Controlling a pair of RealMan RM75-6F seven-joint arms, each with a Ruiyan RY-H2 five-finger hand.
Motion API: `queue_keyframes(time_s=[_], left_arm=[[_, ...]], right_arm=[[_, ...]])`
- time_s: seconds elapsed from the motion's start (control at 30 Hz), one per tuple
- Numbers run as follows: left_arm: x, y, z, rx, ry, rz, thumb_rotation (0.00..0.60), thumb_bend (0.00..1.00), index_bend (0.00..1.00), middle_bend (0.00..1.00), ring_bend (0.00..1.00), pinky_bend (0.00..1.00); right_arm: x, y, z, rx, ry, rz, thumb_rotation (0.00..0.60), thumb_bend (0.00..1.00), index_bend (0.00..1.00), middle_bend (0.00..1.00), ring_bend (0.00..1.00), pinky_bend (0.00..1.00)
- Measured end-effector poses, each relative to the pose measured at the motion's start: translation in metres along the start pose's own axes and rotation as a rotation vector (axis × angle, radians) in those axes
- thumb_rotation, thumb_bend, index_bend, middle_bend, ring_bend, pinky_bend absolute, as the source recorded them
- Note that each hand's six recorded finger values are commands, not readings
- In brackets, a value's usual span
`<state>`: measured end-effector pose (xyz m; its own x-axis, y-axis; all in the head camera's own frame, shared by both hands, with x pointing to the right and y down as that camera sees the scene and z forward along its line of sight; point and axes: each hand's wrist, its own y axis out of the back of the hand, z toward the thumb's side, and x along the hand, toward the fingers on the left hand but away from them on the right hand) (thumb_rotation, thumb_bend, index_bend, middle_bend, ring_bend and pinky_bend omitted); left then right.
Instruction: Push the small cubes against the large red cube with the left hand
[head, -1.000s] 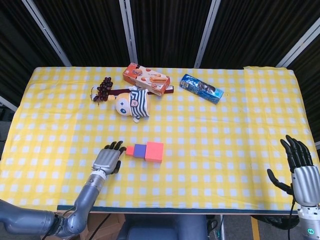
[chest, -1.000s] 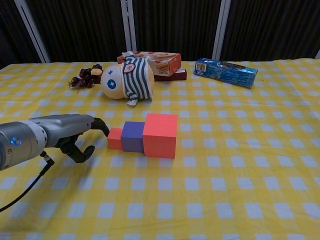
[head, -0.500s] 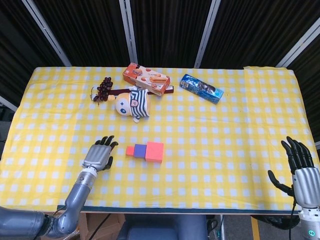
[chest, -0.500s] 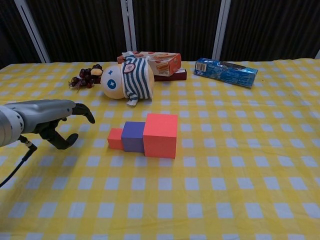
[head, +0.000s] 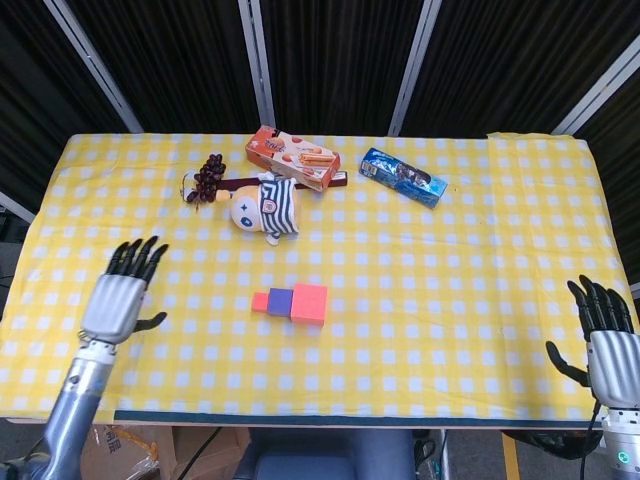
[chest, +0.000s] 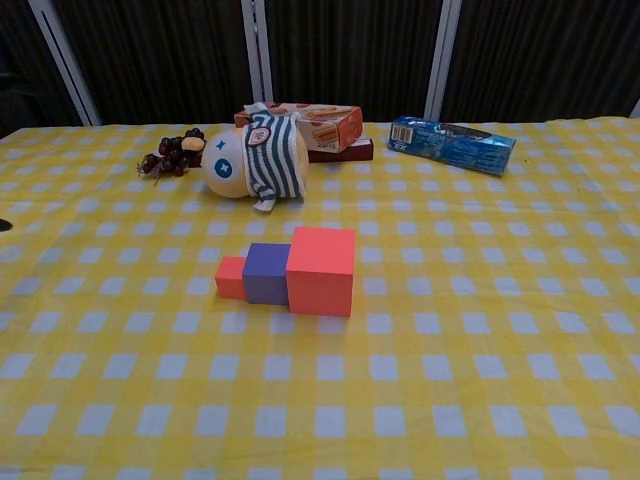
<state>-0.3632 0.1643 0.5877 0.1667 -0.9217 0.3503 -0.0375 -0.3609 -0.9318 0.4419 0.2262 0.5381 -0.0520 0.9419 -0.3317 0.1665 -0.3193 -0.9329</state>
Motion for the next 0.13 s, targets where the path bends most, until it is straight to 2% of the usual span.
queue_keyframes(time_s=[0.13], left_arm=[[-0.038,0.006,-0.045,0.045,0.037,0.049,0.6,0.07,0.0,0.0,0.0,0.04]], right_arm=[[-0.001,0.0,-0.004,0.006,-0.039,0.018,0.6,0.36,0.0,0.0,0.0,0.04]])
